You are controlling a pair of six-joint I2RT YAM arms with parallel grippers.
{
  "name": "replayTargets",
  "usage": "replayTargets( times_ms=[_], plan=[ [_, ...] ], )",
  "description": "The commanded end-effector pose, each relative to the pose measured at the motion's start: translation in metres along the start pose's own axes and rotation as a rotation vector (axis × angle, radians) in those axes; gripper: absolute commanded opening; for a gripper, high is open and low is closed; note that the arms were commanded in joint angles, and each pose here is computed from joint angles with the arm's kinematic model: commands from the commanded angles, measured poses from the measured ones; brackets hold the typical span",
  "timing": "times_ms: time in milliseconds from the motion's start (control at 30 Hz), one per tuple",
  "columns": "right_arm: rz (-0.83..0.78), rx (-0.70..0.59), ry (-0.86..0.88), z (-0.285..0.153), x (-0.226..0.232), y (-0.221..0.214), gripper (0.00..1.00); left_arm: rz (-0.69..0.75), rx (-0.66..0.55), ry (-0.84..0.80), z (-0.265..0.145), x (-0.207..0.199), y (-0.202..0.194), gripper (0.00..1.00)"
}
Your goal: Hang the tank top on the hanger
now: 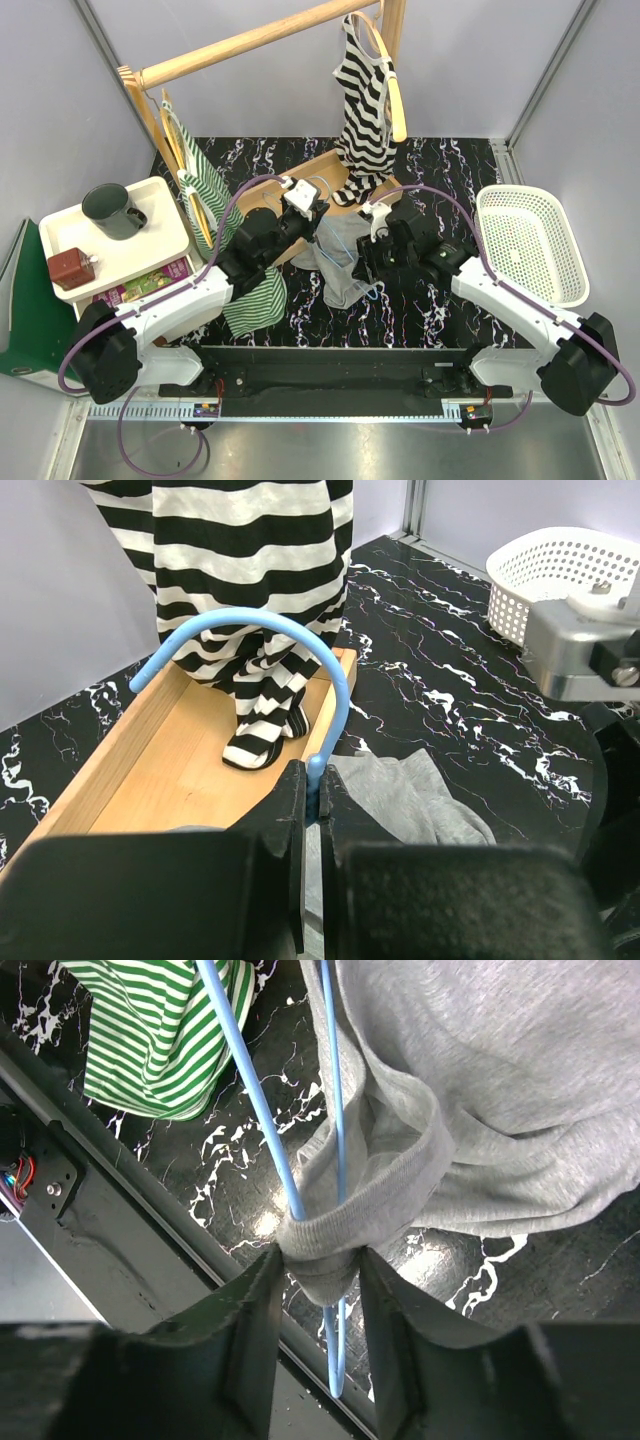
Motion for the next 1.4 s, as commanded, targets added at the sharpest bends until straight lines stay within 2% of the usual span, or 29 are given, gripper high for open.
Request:
replayTargets(
  times_ms=[0, 67, 100, 200, 233, 300, 367, 433, 467, 533, 567, 633, 1367],
  plan=[
    [-0.027, -0.014, 0.04, 0.008, 0.006, 0.0, 0.4, -0.021, -0.155, -0.008, -0.002, -0.002, 0.051, 0.0],
    [-0.023, -0.021, 0.036, 0.009, 0.006, 0.001, 0.33, -0.025, -0.158, -0.013, -0.003, -0.002, 0.052, 0.0],
    [-0.024, -0.024, 0.034, 0.009, 0.006, 0.001, 0.21, -0.025, -0.158, -0.015, -0.003, -0.002, 0.052, 0.0],
    [-0.014, -0.032, 0.025, 0.008, 0.006, 0.002, 0.04, -0.029, -0.165, -0.017, -0.005, -0.003, 0.054, 0.0],
    [-0.012, -0.037, 0.016, 0.008, 0.005, 0.003, 0.0, -0.027, -0.165, -0.017, -0.005, -0.003, 0.054, 0.0],
    [0.002, -0.051, 0.006, 0.005, 0.005, 0.005, 0.0, -0.027, -0.163, -0.021, -0.006, -0.003, 0.055, 0.0],
    [0.019, -0.075, -0.011, -0.002, 0.006, 0.009, 0.0, -0.028, -0.159, -0.021, -0.007, -0.003, 0.057, 0.17],
    [0.032, -0.101, -0.022, -0.007, 0.007, 0.015, 0.0, -0.031, -0.162, -0.028, -0.01, -0.004, 0.06, 0.41],
    [0.03, -0.118, -0.024, -0.012, 0.008, 0.018, 0.0, -0.033, -0.158, -0.032, -0.012, -0.004, 0.06, 0.59],
    [0.032, -0.144, -0.041, -0.018, 0.009, 0.026, 0.0, -0.033, -0.165, -0.042, -0.016, -0.005, 0.062, 0.77],
    [0.031, -0.155, -0.045, -0.02, 0.01, 0.029, 0.0, -0.039, -0.158, -0.042, -0.017, -0.005, 0.062, 0.89],
    [0.03, -0.171, -0.056, -0.024, 0.01, 0.037, 0.0, -0.042, -0.154, -0.042, -0.019, -0.006, 0.064, 0.98],
    [-0.122, -0.335, -0.126, -0.063, 0.021, 0.113, 0.0, -0.081, -0.023, -0.078, -0.056, -0.014, 0.036, 0.99]
  ],
)
Point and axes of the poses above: each gripper's point midway between its finger pads, its own z axis out along the fingers, its own x axis along the line the jaws close on, y = z × x, the point moved 5 cm from there along -z, back along the fingers, and after that the axes turned 2 degrees about -z, right-handed, at the moved point
